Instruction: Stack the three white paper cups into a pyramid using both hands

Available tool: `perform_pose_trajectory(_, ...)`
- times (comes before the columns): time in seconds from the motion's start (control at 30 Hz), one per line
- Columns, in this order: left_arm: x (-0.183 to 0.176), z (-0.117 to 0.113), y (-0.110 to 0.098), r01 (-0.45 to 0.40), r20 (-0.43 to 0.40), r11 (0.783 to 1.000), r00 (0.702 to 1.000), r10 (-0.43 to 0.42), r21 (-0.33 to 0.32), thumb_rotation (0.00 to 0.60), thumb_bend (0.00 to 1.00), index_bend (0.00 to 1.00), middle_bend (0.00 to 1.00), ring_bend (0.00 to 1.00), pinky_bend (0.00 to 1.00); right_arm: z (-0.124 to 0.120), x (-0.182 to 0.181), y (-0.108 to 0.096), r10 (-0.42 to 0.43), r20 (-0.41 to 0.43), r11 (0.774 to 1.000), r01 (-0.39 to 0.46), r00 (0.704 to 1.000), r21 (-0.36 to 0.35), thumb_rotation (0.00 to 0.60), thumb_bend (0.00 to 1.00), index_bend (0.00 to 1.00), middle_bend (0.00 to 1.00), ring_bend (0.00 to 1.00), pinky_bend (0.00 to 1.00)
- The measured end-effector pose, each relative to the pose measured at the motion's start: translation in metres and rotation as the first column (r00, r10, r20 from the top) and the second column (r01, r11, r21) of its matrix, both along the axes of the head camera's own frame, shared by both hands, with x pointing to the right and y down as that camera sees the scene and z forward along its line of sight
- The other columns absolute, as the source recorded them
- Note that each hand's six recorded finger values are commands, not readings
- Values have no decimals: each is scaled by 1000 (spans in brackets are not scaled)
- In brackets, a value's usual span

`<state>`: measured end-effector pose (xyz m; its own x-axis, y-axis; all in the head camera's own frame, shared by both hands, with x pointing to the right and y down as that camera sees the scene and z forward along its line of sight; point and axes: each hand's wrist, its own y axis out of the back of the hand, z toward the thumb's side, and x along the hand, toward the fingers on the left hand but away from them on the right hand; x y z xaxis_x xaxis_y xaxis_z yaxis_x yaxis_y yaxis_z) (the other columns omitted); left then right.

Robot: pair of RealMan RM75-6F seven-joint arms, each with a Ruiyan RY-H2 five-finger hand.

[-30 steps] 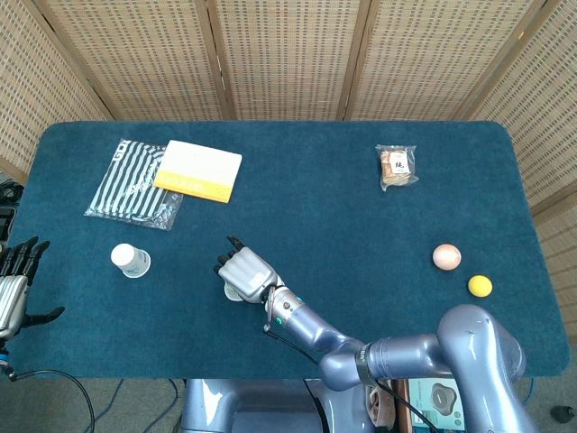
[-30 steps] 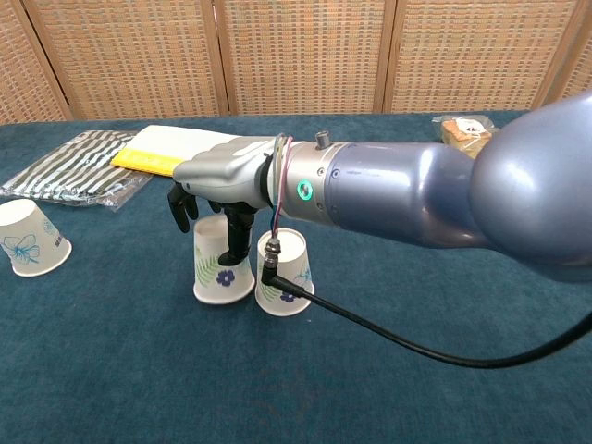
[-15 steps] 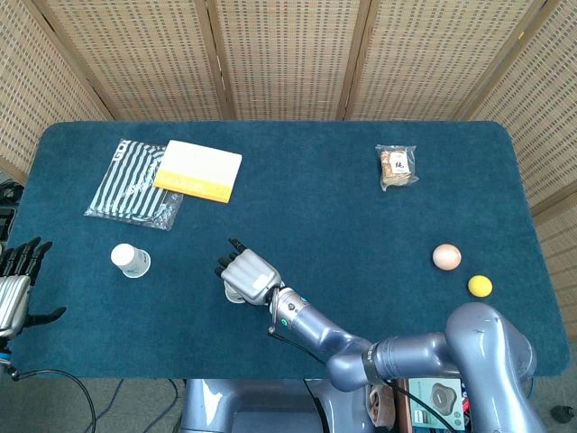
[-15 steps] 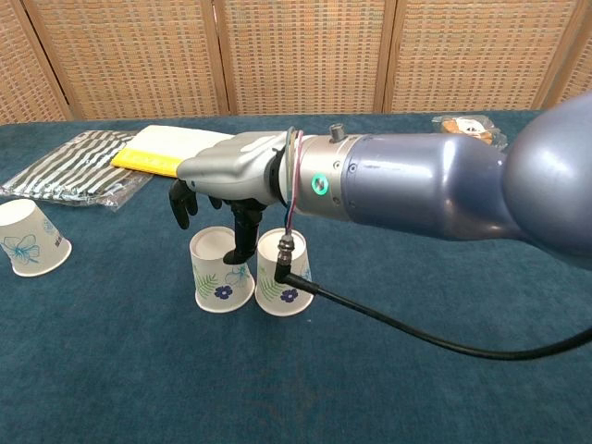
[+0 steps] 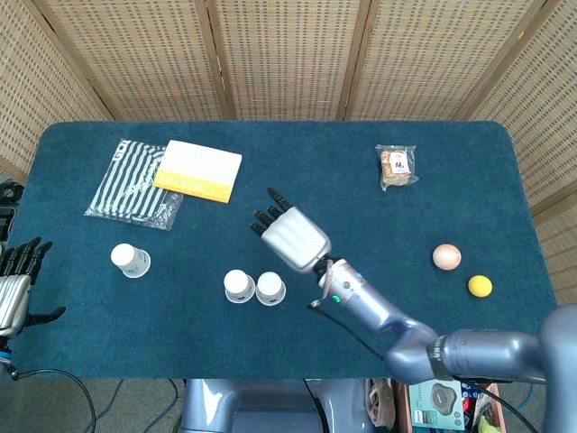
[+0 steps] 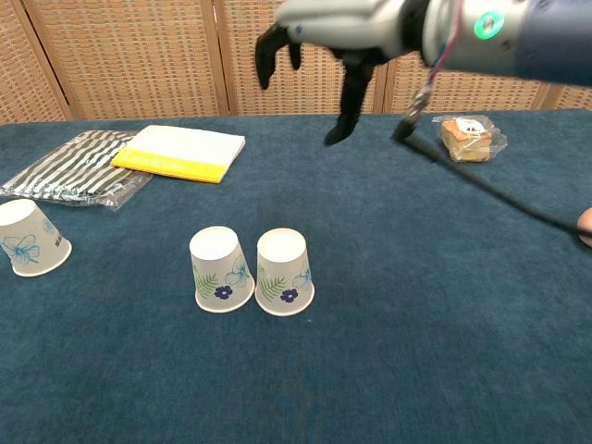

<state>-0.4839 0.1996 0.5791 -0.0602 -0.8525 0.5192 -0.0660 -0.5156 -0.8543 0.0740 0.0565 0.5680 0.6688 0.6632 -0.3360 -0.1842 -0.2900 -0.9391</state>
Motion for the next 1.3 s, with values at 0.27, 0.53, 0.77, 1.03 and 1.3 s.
perform_pose_trajectory(0.27, 6, 9, -15, -56, -20, 998, 998, 56, -7, 600, 68, 0, 0, 0, 0, -26, 136, -18, 175, 31, 975, -178, 984, 133, 600, 0, 0, 0, 0, 0)
perform_pose_trajectory(0.53, 40, 34, -35, -203, -69, 978, 977, 200, -45, 600, 68, 0, 0, 0, 0, -18, 276, 28, 428, 55, 895, -432, 902, 114, 600, 0, 0, 0, 0, 0)
perform_pose_trajectory(0.77, 52, 54, -53, -225, -71, 971, 973, 220, -75, 600, 68, 0, 0, 0, 1, -8, 303, 88, 483, 68, 871, -487, 873, 63, 600, 0, 0, 0, 0, 0)
perform_pose_trajectory(1.03, 55, 84, -62, -216, -80, 970, 975, 208, -110, 600, 68, 0, 31, 29, 93, -3, 310, 125, 521, 97, 850, -526, 848, 35, 600, 0, 0, 0, 0, 0)
perform_pose_trajectory(1.3, 64, 105, -63, -208, -97, 969, 976, 196, -137, 600, 80, 86, 200, 186, 303, 3, 318, 130, 530, 76, 845, -533, 845, 29, 600, 0, 0, 0, 0, 0)
